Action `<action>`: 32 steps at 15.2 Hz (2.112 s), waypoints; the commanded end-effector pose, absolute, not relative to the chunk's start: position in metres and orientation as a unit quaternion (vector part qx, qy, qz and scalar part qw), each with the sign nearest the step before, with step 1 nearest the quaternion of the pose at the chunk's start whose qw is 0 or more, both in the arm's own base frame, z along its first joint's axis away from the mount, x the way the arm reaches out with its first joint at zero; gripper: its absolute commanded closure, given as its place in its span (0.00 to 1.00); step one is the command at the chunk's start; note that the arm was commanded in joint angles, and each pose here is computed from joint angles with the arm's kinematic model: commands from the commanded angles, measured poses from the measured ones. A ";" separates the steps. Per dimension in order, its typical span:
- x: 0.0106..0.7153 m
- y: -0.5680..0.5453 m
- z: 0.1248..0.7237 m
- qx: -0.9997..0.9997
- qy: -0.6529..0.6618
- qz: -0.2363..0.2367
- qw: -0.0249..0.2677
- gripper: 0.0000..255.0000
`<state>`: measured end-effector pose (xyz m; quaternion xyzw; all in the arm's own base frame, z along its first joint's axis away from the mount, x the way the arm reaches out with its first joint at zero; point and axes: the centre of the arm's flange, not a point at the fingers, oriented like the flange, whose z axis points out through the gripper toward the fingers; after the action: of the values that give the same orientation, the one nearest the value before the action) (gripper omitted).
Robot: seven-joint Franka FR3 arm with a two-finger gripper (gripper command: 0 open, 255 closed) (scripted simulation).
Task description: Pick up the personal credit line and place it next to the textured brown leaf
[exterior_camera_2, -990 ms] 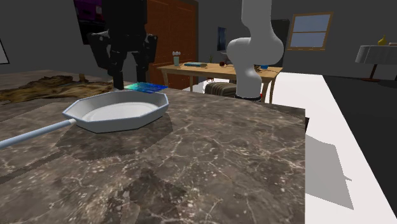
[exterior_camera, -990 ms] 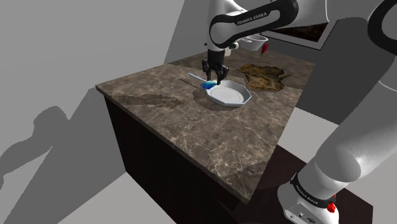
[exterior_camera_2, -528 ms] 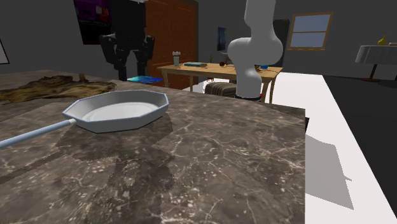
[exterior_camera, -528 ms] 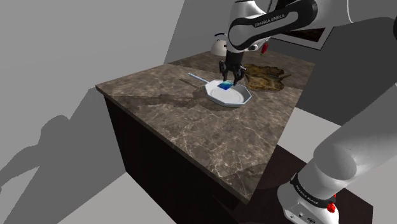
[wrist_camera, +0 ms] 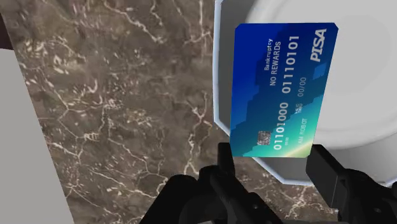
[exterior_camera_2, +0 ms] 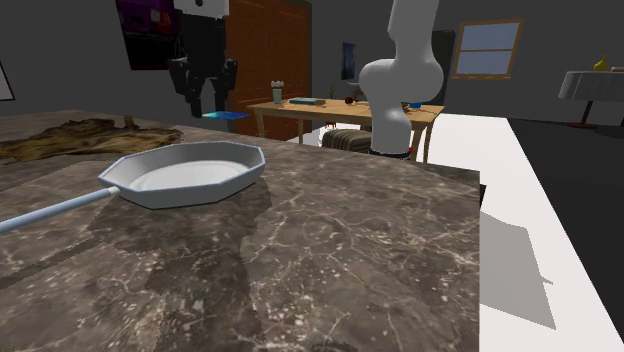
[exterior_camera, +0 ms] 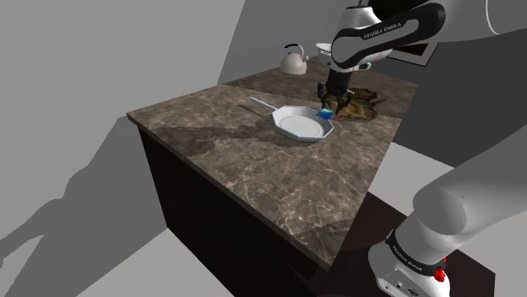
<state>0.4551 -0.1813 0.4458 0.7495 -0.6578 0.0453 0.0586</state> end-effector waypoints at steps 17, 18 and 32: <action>0.322 -0.377 0.448 0.750 -0.657 0.045 0.058 1.00; 0.317 -0.383 0.448 0.750 -0.657 0.045 0.058 1.00; 0.317 -0.383 0.374 0.750 -0.657 0.045 0.058 1.00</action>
<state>0.3180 -0.3840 0.3800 0.7501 -0.6572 0.0450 0.0585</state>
